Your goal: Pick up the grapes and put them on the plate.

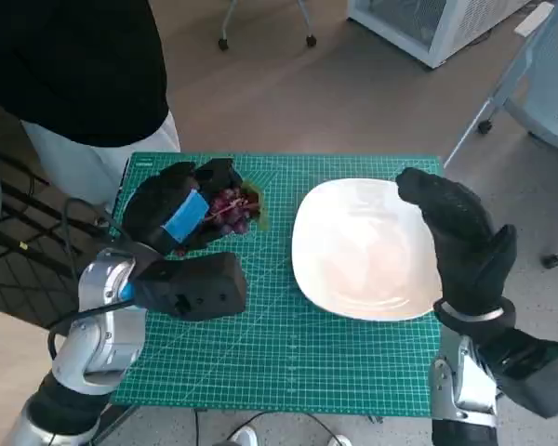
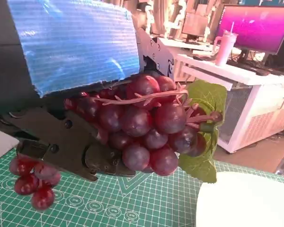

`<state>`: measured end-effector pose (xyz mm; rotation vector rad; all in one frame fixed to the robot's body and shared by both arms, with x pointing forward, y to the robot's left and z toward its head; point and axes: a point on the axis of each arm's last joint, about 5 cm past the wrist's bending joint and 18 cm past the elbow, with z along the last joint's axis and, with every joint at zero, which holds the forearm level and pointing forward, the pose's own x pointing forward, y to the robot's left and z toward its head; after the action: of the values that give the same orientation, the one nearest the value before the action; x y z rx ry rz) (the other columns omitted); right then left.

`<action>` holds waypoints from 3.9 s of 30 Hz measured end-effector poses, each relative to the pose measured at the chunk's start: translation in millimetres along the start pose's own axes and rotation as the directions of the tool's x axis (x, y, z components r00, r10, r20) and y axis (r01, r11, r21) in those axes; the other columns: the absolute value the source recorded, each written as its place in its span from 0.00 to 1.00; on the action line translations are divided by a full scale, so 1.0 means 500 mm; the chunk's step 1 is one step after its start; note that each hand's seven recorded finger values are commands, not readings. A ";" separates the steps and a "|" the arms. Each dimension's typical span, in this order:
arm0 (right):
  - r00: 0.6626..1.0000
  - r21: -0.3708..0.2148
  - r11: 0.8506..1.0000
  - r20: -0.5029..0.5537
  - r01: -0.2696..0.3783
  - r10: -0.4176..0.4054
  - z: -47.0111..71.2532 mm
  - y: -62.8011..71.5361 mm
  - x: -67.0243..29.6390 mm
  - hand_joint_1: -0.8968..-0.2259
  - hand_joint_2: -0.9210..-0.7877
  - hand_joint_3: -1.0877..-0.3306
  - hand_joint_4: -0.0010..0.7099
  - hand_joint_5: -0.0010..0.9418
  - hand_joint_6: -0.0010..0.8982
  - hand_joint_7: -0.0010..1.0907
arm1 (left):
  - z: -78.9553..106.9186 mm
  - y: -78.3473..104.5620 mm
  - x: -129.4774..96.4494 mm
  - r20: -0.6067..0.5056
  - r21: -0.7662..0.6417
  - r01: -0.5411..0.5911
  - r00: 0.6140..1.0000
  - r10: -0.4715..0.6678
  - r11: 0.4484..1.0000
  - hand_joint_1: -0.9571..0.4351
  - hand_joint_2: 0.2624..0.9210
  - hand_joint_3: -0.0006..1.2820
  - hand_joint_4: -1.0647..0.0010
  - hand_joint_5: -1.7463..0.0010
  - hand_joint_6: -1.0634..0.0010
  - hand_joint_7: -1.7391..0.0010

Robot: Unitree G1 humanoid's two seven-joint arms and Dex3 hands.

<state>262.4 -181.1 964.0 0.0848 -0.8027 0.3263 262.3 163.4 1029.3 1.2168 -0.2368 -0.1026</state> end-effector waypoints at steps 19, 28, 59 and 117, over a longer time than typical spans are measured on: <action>1.000 -0.004 1.000 0.009 0.003 -0.003 0.004 -0.003 0.001 0.36 0.00 0.49 0.44 0.01 0.00 0.37 | 0.083 -0.002 0.045 0.134 -0.031 0.046 0.990 -0.041 0.998 0.69 1.00 0.14 0.51 0.24 0.51 0.25; 1.000 -0.011 1.000 0.018 0.014 -0.014 0.011 -0.010 -0.004 0.37 0.00 0.49 0.44 0.01 0.01 0.36 | 0.161 0.005 0.087 0.265 0.029 0.082 0.960 -0.087 0.996 0.69 1.00 0.18 0.54 0.19 0.55 0.26; 0.993 -0.062 0.991 0.035 0.118 -0.116 0.025 -0.024 -0.034 0.35 0.00 0.52 0.46 0.01 0.05 0.34 | 0.261 -0.033 0.140 0.385 0.132 0.188 0.895 -0.225 0.973 0.69 1.00 0.15 0.47 0.18 0.53 0.34; 0.991 -0.073 0.988 0.027 0.133 -0.132 0.020 -0.014 -0.032 0.36 0.00 0.51 0.46 0.00 0.08 0.31 | 0.184 -0.074 0.132 0.421 -0.093 0.163 0.901 -0.109 0.982 0.25 1.00 0.11 0.84 0.99 0.77 0.99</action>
<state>247.5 -193.9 959.9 0.0712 -0.8257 0.1697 306.3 52.7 1032.9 1.0739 -0.5084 -0.4960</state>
